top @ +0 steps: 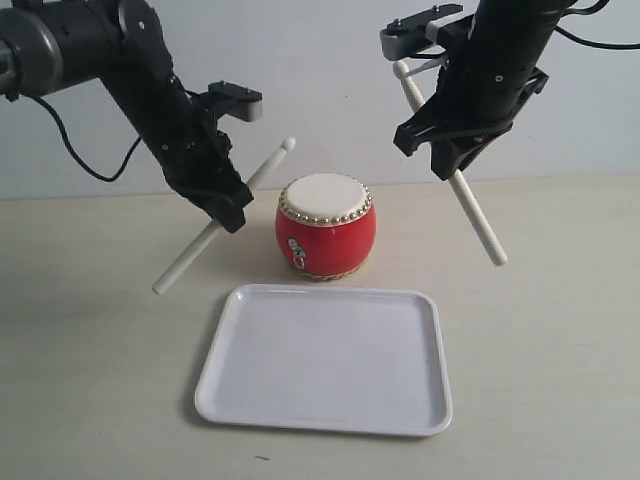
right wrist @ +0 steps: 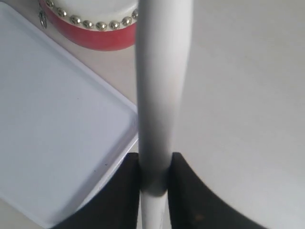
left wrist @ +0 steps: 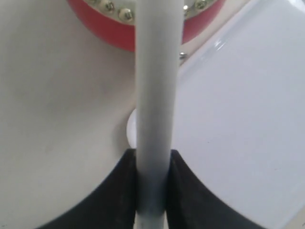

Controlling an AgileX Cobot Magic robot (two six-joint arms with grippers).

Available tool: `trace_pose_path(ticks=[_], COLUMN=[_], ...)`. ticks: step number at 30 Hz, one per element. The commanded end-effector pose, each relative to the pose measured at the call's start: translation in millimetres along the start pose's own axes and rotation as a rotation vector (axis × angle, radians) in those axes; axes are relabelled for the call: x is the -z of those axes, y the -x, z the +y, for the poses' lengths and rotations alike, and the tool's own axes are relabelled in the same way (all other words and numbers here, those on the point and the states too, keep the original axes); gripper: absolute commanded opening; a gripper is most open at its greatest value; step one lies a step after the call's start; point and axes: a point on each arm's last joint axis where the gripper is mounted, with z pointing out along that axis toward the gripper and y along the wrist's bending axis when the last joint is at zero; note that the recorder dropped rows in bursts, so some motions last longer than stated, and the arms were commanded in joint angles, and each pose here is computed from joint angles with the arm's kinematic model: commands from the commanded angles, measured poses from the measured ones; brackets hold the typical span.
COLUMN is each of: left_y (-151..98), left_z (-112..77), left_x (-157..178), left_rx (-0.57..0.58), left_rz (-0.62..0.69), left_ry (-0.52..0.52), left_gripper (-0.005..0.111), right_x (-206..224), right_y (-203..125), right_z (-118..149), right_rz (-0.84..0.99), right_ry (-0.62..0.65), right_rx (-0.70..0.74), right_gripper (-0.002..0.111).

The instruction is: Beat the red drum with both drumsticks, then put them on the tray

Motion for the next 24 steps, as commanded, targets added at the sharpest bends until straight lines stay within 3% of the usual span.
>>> trace_pose_path(ticks=[1,5,15,20,22,24], left_y=[-6,-5,8,-13,-10,-3], left_z=[6.4,1.4,1.8,1.1,-1.1,-1.3], left_x=[-36,-50,-33,-74,-65,-30], left_rx=[0.015,-0.001,-0.020,0.014,-0.003,-0.003], left_rz=[0.067,0.091,0.029,0.129,0.108,0.042], left_ry=[-0.024,-0.040,-0.005,-0.088,-0.088,-0.052], left_gripper=[0.000,0.000,0.000,0.000,0.000,0.000], right_x=[-2,-4,-4,-4,-4,-3], right_y=[-5,-7,-8,-8,-8,-8], right_z=[-3,-5,-10,-10,-10,-10], right_rz=[0.017,0.030,0.031,0.030,0.030,0.028], right_ry=[-0.015,-0.040,-0.041,-0.037,-0.037,-0.038], right_rx=[0.008,0.019,0.004,0.000,-0.008,-0.017], right_gripper=[0.000,0.000,0.000,0.000,0.000,0.000])
